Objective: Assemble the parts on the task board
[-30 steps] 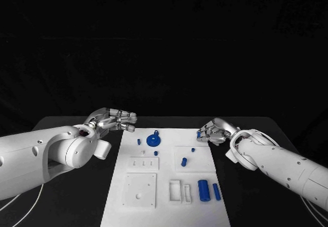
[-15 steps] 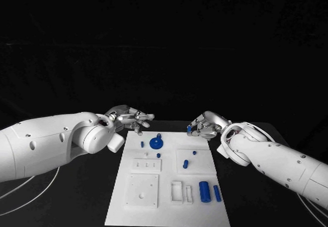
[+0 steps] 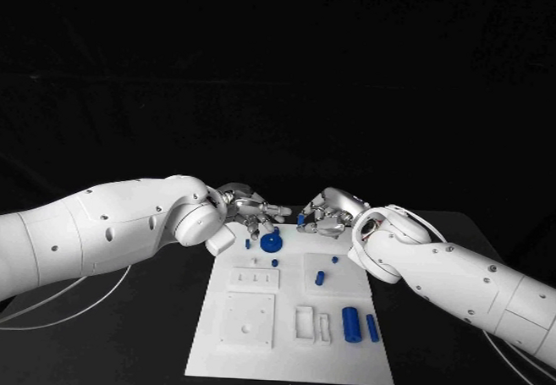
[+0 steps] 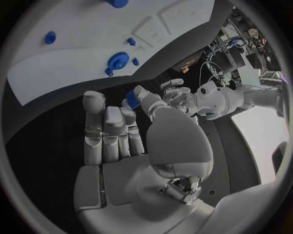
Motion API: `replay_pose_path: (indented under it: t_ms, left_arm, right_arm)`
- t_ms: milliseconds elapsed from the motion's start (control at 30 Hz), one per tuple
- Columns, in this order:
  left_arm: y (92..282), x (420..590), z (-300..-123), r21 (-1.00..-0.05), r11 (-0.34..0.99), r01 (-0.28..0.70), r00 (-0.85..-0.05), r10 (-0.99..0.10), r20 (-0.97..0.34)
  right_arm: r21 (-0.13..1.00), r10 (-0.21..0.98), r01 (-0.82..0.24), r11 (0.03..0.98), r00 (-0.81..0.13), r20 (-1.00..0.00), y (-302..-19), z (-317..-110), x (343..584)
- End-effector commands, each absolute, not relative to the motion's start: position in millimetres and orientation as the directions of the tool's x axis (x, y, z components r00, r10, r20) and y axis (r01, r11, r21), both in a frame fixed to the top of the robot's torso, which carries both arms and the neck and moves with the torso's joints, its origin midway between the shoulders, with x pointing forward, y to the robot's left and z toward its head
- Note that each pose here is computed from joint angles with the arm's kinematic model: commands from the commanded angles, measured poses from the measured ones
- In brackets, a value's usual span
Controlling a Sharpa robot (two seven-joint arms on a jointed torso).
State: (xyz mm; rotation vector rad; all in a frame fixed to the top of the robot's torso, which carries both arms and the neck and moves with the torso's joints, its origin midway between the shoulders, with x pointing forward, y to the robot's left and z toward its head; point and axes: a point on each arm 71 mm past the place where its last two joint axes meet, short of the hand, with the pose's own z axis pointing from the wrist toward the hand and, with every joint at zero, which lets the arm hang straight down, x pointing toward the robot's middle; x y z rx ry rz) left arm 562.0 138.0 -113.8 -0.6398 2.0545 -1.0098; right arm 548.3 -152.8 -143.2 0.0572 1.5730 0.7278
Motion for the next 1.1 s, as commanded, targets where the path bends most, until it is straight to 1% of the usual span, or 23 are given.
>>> replay_pose_path:
  t_ms: [33,233,567,1100]
  left_arm:
    - [134.0,561.2,-115.9,-0.746,0.658,-0.104,-0.628,-0.625,-0.464]
    - [128.9,562.8,-115.9,-0.716,0.692,-0.092,-0.616,-0.604,-0.505]
    - [124.2,564.5,-115.5,-0.692,0.717,-0.086,-0.598,-0.593,-0.539]
    - [124.6,566.8,-115.3,-0.676,0.732,-0.086,-0.585,-0.586,-0.561]
  right_arm:
    - [0.434,0.414,-0.368,0.822,-0.138,-0.900,-146,-142,547]
    - [0.426,0.402,-0.386,0.818,-0.144,-0.904,-136,-141,544]
    - [0.414,0.380,-0.406,0.815,-0.166,-0.910,-126,-141,538]
    - [0.403,0.355,-0.418,0.814,-0.190,-0.915,-119,-143,534]
